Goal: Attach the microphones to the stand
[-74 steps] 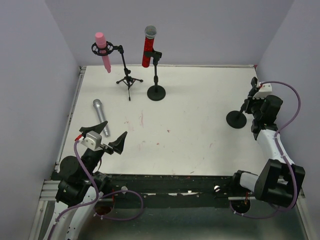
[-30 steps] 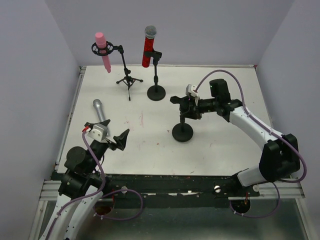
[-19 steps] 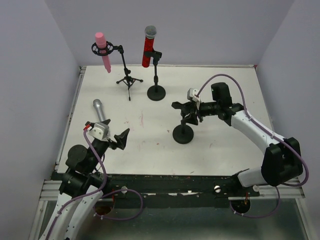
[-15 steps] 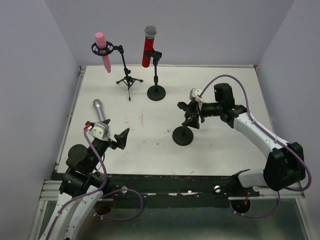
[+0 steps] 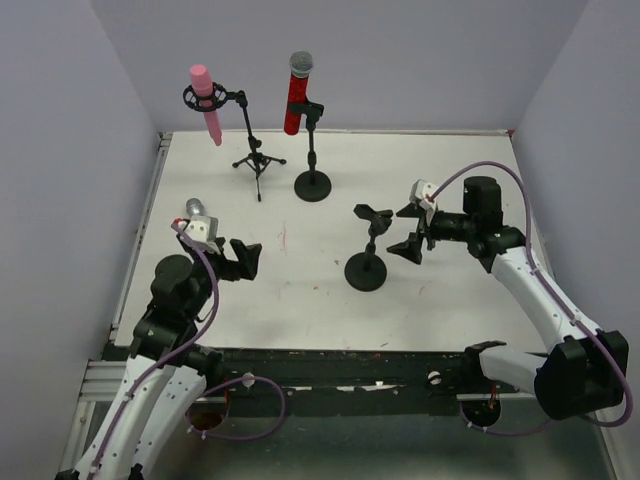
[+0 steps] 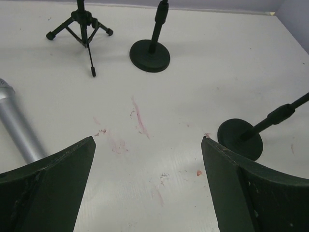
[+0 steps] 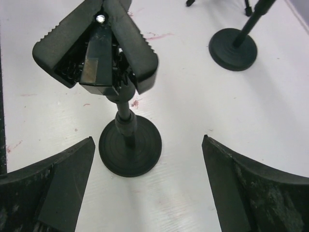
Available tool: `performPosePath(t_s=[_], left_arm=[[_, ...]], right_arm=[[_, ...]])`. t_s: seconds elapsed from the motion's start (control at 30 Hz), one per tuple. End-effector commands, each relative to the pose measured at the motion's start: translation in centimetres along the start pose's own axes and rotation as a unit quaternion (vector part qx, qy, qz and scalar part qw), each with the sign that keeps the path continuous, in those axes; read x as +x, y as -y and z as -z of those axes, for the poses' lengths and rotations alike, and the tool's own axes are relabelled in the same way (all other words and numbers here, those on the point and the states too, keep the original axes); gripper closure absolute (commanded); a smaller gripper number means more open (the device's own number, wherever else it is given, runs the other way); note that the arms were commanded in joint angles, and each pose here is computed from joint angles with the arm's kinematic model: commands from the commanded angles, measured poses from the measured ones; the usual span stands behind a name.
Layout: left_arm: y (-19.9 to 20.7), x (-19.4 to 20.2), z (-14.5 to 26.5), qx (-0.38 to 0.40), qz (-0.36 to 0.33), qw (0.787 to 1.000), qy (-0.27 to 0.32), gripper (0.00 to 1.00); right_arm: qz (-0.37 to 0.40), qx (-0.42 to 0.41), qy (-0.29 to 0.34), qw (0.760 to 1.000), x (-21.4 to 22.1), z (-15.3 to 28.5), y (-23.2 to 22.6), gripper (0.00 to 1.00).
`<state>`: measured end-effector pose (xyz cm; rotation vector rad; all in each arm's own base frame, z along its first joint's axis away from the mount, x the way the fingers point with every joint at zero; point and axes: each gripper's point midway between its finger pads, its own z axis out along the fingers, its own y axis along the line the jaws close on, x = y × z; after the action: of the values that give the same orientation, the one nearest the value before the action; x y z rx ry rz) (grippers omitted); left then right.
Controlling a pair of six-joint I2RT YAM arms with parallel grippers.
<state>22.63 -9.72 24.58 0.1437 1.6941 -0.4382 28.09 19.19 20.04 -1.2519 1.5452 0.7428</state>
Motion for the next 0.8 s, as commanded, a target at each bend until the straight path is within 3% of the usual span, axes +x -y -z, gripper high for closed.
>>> performPosePath(t_s=[0.0,0.23,0.33,0.57,0.77], left_arm=[[-1.1,0.7,-1.3,-0.033,0.092,0.995,-0.033,0.01],[-5.9,3.2,-4.8,-0.098,0.193,0.971,-0.096,0.01],[-9.6,5.8,-5.4,-0.175,0.24,0.939,-0.172,0.02],[-15.8,9.3,-5.6,-0.305,0.224,0.879,-0.289,0.05],[-17.8,12.8,-5.8,-0.336,0.209,0.843,-0.364,0.18]], right_arm=[[-0.021,0.043,-0.001,0.999,-0.2,1.9,1.1,0.0],[-0.059,0.076,0.004,0.995,-0.2,3.2,2.3,0.0],[-0.082,0.08,-0.007,0.993,0.2,3.2,2.4,0.0],[-0.092,0.093,-0.01,0.991,-0.8,3.7,2.9,0.0],[-0.089,0.089,0.0,0.992,-1.6,3.9,2.6,0.0]])
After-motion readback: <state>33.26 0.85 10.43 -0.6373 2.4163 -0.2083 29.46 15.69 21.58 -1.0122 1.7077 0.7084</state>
